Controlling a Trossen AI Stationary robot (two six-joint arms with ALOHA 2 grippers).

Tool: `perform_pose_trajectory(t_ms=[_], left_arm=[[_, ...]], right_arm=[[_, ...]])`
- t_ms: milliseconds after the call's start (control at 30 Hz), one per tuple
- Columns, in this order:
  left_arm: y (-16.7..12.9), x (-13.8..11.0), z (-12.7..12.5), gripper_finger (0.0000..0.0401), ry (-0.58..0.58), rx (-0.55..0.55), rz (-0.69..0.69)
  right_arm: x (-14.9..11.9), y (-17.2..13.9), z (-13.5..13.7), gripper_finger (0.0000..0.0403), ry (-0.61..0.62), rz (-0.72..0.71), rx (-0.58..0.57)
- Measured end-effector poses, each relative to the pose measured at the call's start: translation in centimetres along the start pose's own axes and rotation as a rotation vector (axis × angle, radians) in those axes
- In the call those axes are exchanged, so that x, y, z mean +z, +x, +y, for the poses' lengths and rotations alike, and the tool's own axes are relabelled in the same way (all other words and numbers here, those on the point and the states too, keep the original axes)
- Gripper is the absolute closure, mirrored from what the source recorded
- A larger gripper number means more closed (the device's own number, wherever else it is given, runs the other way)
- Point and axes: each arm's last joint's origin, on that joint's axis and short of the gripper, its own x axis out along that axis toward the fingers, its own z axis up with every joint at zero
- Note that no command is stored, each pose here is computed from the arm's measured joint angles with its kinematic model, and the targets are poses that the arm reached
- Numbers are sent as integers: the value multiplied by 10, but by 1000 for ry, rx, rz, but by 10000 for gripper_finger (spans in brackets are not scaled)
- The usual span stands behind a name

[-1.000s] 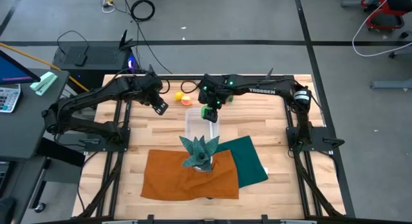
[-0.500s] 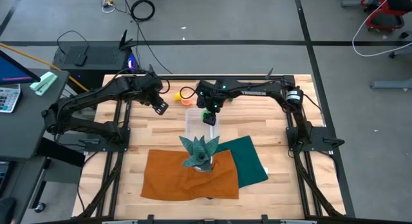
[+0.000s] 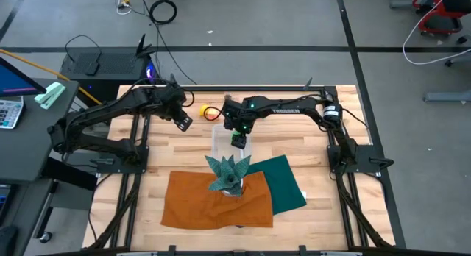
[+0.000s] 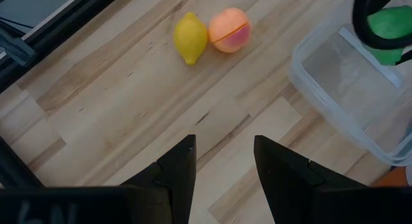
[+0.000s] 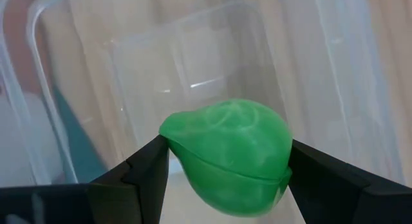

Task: Pick and placing Produce into tupperware
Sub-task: Put the green pear into the transparent bin

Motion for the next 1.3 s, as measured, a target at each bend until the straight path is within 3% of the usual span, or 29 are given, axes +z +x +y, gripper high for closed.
perform_pose_trajectory(t_ms=[367, 733, 1300], left_arm=[[0, 0, 0, 236, -1, 0, 0], [0, 0, 0, 236, -7, 0, 1], [0, 0, 0, 236, -16, -1, 1]], right_arm=[[2, 5, 16, 169, -31, -25, -101], [1, 5, 17, 169, -151, -20, -191], [-5, 5, 15, 169, -267, 62, -231]])
